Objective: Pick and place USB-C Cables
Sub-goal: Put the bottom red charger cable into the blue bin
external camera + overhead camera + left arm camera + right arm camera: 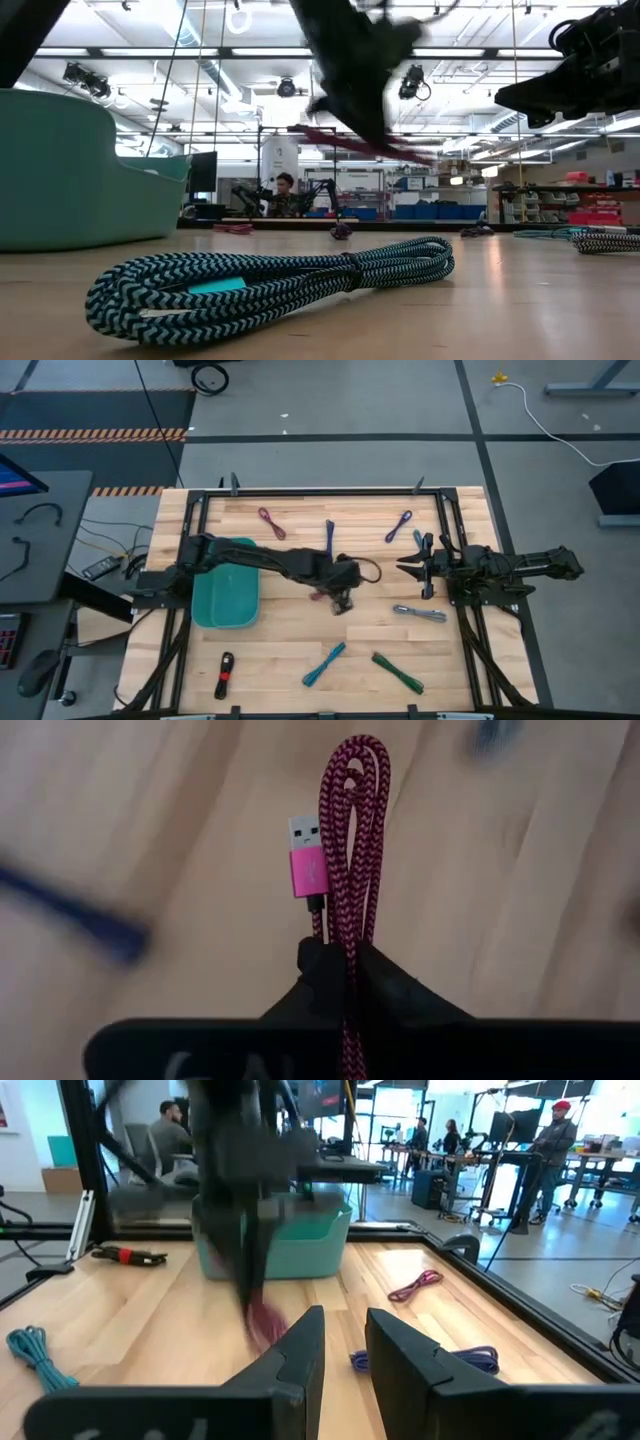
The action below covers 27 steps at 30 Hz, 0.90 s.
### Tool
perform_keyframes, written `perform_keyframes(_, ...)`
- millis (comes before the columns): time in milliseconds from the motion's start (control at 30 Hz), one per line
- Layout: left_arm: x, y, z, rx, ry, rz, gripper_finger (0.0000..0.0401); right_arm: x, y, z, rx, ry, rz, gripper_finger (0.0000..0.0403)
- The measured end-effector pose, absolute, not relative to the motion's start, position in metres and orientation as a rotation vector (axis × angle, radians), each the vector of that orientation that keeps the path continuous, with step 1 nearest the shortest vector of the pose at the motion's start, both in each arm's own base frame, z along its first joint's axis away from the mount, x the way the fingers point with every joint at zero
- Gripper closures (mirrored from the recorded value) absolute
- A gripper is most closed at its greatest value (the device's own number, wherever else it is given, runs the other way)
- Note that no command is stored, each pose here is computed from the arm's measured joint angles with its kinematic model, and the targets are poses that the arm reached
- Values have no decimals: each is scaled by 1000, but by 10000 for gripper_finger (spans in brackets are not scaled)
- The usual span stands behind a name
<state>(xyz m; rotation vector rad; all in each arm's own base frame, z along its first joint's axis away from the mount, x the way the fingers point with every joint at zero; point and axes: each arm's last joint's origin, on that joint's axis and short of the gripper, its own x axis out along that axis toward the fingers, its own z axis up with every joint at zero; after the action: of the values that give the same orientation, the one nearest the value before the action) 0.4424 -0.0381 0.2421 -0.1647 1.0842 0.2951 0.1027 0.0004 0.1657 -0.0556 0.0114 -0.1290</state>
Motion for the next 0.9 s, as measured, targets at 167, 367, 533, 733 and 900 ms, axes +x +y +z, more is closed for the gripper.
perform_keyframes(167, 393, -48, 302, 164, 1327, 333, 390, 103, 0, 166, -55, 7, -130, 321)
perform_keyframes(367, 337, -48, 336, 255, 1400, 325, 390, 103, 0, 167, -55, 3, -132, 321)
perform_keyframes(533, 275, -27, 332, 240, 1477, 373, 390, 103, 0, 168, -53, -6, -133, 321)
perform_keyframes(733, 217, 1, 301, 176, 1538, 370, 390, 103, 0, 169, -51, -24, -134, 321)
perform_keyframes(900, 195, 9, 265, 117, 1554, 234, 389, 103, 0, 170, -51, -27, -133, 321)
